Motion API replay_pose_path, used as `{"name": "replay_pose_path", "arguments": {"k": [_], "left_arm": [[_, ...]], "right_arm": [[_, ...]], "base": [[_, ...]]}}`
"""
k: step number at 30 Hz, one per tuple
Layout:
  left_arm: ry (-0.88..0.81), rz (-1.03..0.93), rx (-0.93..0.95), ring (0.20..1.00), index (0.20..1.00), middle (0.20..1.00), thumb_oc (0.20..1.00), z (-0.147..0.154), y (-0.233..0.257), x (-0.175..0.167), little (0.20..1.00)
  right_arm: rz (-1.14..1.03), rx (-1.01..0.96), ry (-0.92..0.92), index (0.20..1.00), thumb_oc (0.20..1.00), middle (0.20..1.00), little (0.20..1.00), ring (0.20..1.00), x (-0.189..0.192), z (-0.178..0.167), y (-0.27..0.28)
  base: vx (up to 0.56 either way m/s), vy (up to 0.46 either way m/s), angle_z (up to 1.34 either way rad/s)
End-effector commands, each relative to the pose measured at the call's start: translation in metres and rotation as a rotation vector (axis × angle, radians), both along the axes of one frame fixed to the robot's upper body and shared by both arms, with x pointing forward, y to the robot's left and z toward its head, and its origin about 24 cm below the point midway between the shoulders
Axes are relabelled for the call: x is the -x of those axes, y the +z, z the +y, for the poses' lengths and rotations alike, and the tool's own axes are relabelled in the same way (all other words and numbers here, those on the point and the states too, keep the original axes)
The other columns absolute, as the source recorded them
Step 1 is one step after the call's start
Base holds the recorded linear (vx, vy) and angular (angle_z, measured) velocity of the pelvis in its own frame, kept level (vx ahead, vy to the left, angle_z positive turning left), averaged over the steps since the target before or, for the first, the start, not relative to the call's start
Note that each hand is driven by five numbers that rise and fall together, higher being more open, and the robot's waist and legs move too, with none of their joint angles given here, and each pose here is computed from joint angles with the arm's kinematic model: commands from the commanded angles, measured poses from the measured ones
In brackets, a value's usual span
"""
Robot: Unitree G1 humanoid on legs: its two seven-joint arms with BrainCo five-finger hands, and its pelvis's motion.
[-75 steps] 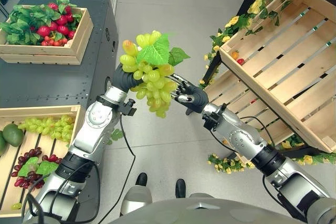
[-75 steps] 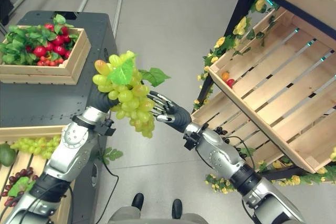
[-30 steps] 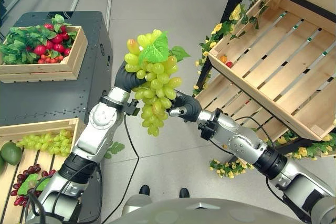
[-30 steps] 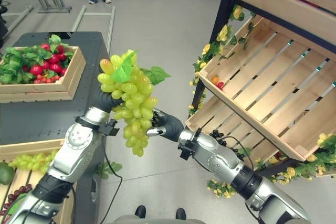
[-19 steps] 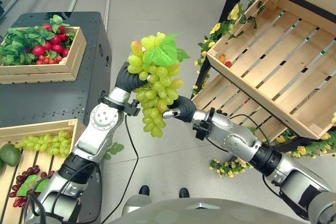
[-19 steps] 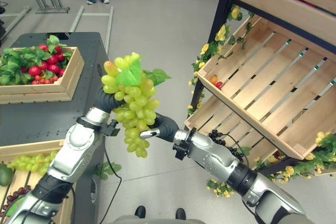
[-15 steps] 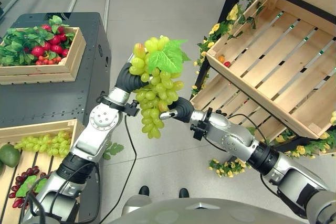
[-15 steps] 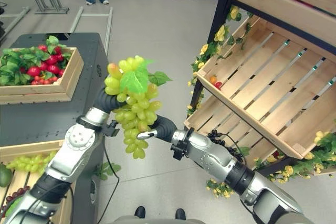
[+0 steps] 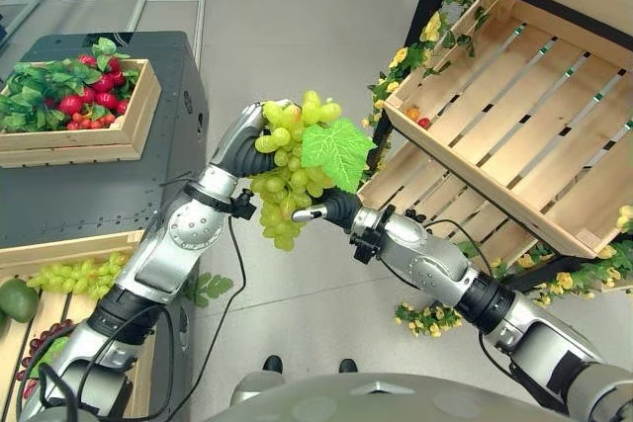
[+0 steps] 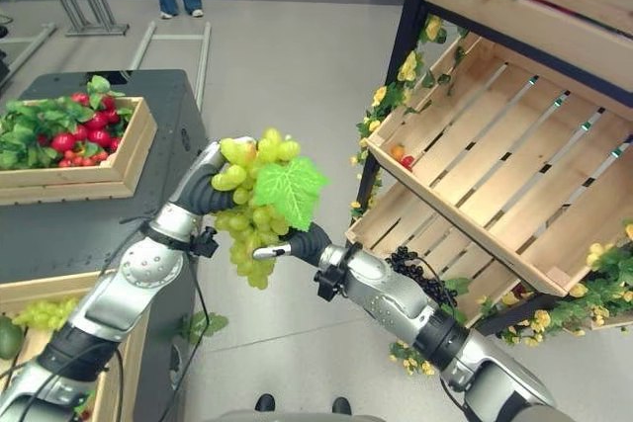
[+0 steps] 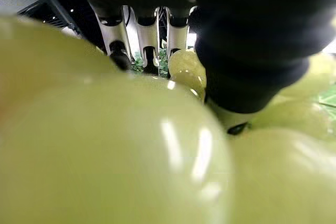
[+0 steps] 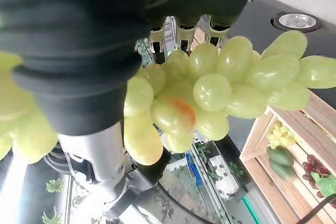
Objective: Pick up the fruits from the basket on one side to the basket on the other side
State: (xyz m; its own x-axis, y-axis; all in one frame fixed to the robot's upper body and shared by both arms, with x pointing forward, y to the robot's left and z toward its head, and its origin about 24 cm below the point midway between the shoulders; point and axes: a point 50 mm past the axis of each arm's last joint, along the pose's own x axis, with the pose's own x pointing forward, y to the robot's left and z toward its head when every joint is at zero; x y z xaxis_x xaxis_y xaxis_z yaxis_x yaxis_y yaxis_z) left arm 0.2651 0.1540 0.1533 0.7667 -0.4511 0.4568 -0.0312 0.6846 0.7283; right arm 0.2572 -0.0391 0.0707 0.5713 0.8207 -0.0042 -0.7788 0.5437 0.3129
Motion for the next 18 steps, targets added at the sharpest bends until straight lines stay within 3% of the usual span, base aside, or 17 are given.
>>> {"name": "replay_pose_path", "arguments": {"k": [1,9,18], "left_arm": [[0.067,-0.117,-0.01,0.2,0.2,0.2,0.2,0.005,0.016,-0.014,0.2],[0.08,-0.113,0.022,0.2,0.2,0.2,0.2,0.004,0.013,-0.015,0.2],[-0.025,-0.036,0.221,0.2,0.2,0.2,0.2,-0.014,0.016,-0.016,0.2]], "right_arm": [[-0.141,-0.155,-0.03,1.0,1.0,1.0,1.0,1.0,-0.003,0.004,0.036],[-0.106,-0.205,-0.036,1.0,1.0,1.0,1.0,1.0,-0.003,0.006,0.039],[0.045,-0.326,-0.073,1.0,1.0,1.0,1.0,1.0,-0.003,0.011,0.025]], "base": [[0.0,0.0,0.0],[0.0,0.0,0.0],[0.0,0.0,0.0]]}}
